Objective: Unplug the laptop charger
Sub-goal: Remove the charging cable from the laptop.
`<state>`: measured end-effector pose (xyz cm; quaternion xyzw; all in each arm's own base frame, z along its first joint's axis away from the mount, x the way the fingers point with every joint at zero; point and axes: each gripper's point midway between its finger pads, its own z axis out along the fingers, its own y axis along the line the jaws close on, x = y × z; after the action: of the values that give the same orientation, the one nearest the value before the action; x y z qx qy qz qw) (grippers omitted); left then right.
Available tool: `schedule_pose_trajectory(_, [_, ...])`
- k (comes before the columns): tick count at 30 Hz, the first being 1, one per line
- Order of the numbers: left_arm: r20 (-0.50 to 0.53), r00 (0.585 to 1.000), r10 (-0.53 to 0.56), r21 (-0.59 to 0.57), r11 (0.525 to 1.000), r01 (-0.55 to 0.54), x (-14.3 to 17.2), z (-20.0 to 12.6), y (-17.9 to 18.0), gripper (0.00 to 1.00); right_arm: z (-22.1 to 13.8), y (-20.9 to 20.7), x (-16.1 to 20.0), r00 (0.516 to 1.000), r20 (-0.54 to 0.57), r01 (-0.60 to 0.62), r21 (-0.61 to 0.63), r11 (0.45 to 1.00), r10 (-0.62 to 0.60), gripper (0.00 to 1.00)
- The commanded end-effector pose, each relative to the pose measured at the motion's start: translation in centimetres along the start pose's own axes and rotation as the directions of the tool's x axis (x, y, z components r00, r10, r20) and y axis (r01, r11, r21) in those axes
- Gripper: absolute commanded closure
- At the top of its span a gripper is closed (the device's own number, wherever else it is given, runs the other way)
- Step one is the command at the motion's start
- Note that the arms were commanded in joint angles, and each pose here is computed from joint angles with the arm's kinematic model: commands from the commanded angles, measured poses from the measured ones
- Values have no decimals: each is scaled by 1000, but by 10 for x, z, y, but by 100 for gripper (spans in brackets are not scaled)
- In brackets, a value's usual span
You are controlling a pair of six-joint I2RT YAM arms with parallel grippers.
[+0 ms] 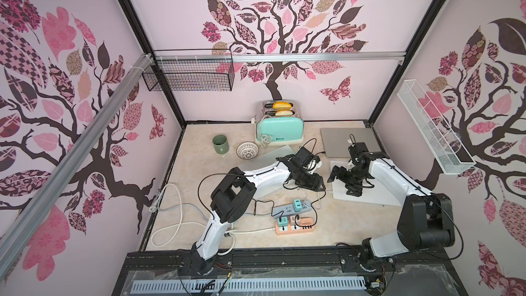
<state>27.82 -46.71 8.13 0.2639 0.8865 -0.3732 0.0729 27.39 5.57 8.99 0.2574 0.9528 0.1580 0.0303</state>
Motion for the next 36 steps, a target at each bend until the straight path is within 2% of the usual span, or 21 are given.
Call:
schedule_pose_trajectory(1, [-20,1000,-6,16,1000,6,2,11,-5,37,-5,-9,-7,997,25,-75,-36,997,76,1])
schedule_pose_trajectory(12, [-59,997,-43,1,999,43,13,35,10,42,0,-15,-10,996,35,-77,-34,996,78,1])
schedule_pose_trajectory(19, [-62,997,-42,14,999,43,7,46,10,55,10,-16,-14,995,26,-95,-32,995,96,1])
schedule_pose_trajectory(23, [-58,998,-35,21,999,36,3,48,9,66,18,-17,-16,994,18,-109,-31,994,110,1])
schedule_pose_trajectory(30, [-65,998,3,27,1000,-2,5,39,4,100,36,-22,-11,990,-19,-137,-31,990,137,1])
schedule_pose_trajectory(36, [-58,998,-26,30,999,28,10,29,13,100,47,-27,-7,989,-45,-144,-18,989,144,2])
